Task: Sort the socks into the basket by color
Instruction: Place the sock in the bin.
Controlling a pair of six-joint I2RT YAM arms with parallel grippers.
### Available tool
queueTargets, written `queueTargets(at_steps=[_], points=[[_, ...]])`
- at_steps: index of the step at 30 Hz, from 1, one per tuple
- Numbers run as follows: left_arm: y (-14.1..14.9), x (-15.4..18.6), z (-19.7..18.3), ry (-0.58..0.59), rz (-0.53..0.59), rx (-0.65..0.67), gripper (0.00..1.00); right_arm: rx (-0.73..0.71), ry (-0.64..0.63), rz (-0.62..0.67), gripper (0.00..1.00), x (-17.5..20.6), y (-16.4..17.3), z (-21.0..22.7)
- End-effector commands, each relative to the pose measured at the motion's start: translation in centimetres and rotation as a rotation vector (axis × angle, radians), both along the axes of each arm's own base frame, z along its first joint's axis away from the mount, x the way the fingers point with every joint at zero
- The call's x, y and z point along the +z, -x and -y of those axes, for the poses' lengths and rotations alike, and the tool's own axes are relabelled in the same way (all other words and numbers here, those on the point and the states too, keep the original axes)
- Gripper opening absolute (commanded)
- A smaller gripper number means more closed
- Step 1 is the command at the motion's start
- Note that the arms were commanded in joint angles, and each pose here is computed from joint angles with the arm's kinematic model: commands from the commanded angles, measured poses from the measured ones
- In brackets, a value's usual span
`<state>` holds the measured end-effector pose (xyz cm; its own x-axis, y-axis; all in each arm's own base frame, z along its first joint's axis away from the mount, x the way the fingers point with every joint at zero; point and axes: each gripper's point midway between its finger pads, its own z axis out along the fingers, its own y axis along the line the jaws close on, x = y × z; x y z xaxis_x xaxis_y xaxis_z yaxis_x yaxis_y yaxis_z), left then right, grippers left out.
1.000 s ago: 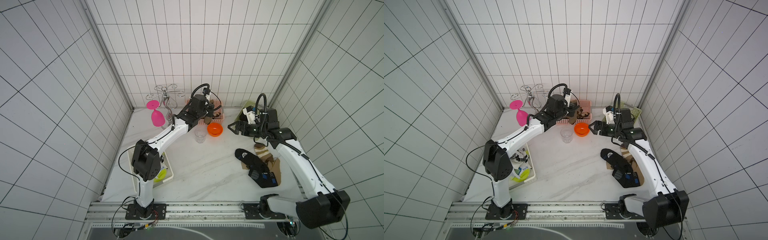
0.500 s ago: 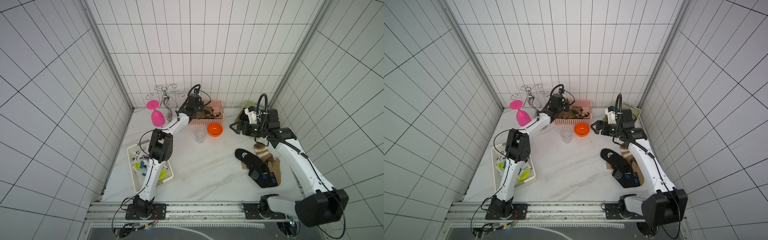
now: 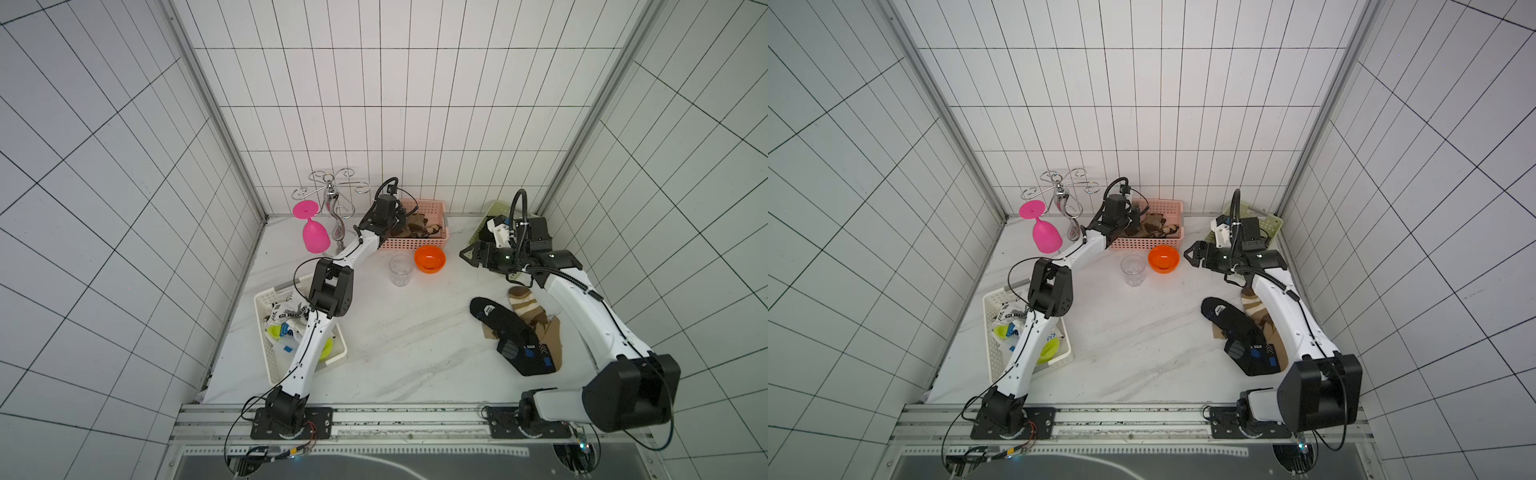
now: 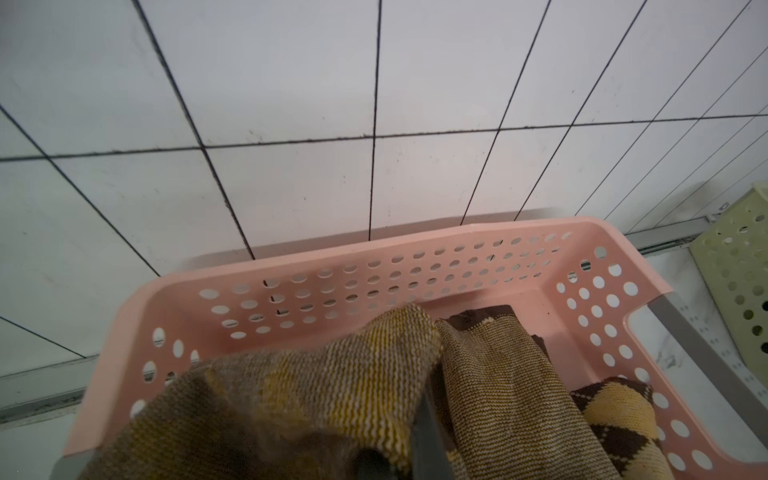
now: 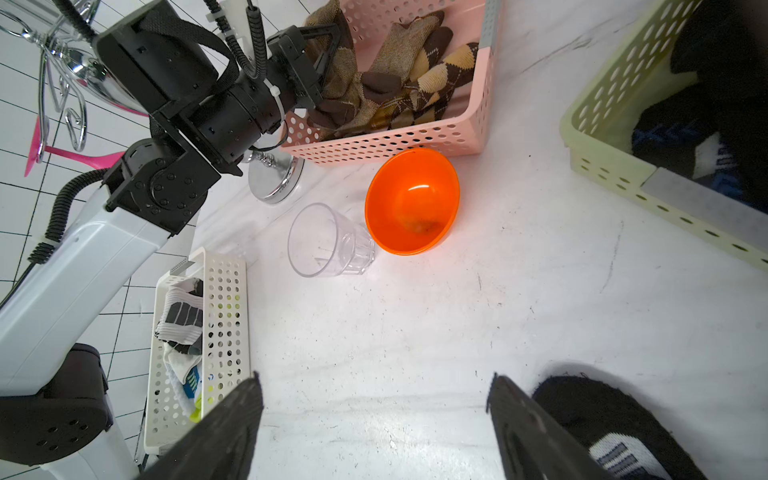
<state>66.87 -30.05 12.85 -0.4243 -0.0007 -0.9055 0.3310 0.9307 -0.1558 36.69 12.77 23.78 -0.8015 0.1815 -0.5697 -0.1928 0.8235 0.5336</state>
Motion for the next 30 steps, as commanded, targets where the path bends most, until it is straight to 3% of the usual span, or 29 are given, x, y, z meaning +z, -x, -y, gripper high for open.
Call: queueTargets(at_steps=[1, 11, 14, 16, 21, 30], points=[[0.6, -0.2, 2.5, 0.055, 0.004, -0.074, 0.0, -0.002, -0.017, -0.03, 0.86, -1.1, -0.2, 0.1], [1.0, -2.4, 3.1, 0.095, -0.051, -0.096, 0.02, 0.003, -0.039, -0.045, 0.85, -1.4, -0.4, -0.2], [1.2, -1.1, 3.1, 0.09, -0.031, -0.105, 0.35, 0.004, -0.037, -0.041, 0.85, -1.3, -0.3, -0.2], [1.3, 0.0, 3.0, 0.092, -0.01, -0.106, 0.45, 0.006, -0.041, -0.042, 0.85, -1.3, -0.3, -0.3], [1.8, 2.2, 2.4, 0.083, -0.01, -0.093, 0.55, 0.014, -0.051, -0.041, 0.85, -1.3, -0.2, -0.5], [4.3, 4.6, -0.4, 0.041, -0.1, -0.058, 0.56, 0.028, -0.076, -0.032, 0.85, -1.3, -0.3, -1.0]])
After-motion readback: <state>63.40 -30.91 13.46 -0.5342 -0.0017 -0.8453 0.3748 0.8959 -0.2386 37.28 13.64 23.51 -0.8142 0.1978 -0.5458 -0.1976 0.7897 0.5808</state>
